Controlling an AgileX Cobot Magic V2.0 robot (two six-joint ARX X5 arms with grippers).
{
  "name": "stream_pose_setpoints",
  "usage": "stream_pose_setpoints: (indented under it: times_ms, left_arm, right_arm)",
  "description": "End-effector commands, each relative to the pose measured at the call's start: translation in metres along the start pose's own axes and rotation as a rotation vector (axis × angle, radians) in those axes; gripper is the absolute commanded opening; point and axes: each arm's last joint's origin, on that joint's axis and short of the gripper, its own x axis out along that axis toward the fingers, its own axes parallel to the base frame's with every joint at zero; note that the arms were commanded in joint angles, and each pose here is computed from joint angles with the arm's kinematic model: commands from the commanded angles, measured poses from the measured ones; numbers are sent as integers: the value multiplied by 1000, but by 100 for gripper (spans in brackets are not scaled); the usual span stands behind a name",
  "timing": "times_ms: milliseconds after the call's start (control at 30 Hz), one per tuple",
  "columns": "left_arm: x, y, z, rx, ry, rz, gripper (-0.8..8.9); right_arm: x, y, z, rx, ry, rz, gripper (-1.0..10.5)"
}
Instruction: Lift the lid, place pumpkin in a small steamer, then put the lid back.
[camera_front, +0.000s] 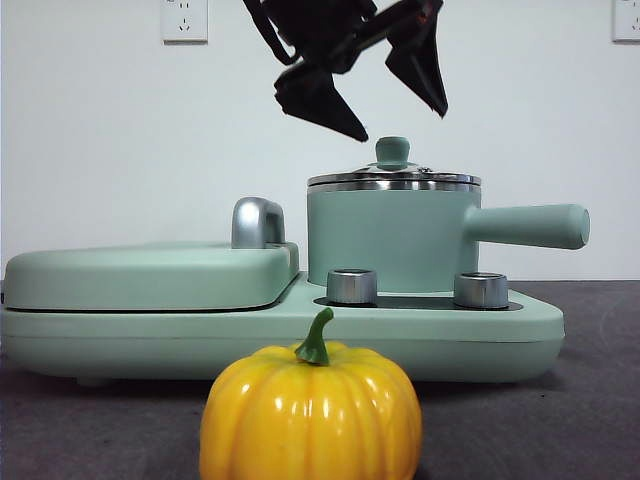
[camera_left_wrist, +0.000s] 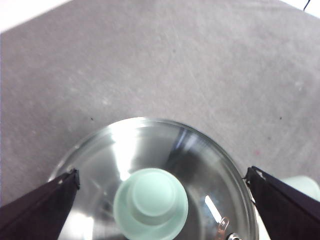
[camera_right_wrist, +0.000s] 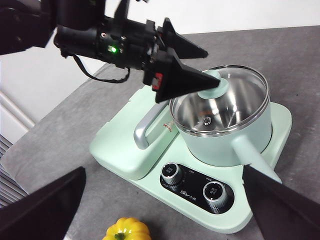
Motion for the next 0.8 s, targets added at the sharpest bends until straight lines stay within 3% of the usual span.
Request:
stream_pose_setpoints:
  times_ms: [33,167,300,433,800]
  left_arm:
    - [14,-2,0,10,8,-3,493]
    - [24,0,-8,5,43,-5,489]
    - [25,0,-8,7,47,30,300]
    - [25,0,-8,7,50,39,297]
    - [25,0,-8,19,48,38,80]
  right_arm:
    - [-1,2,4,-2,-13,6,499]
    - [-1,2,4,-2,-13,6,499]
    - [-1,2,4,-1,-13,6,499]
    - [-1,2,4,0,-13,6,499]
    - [-1,2,4,25,-13,6,499]
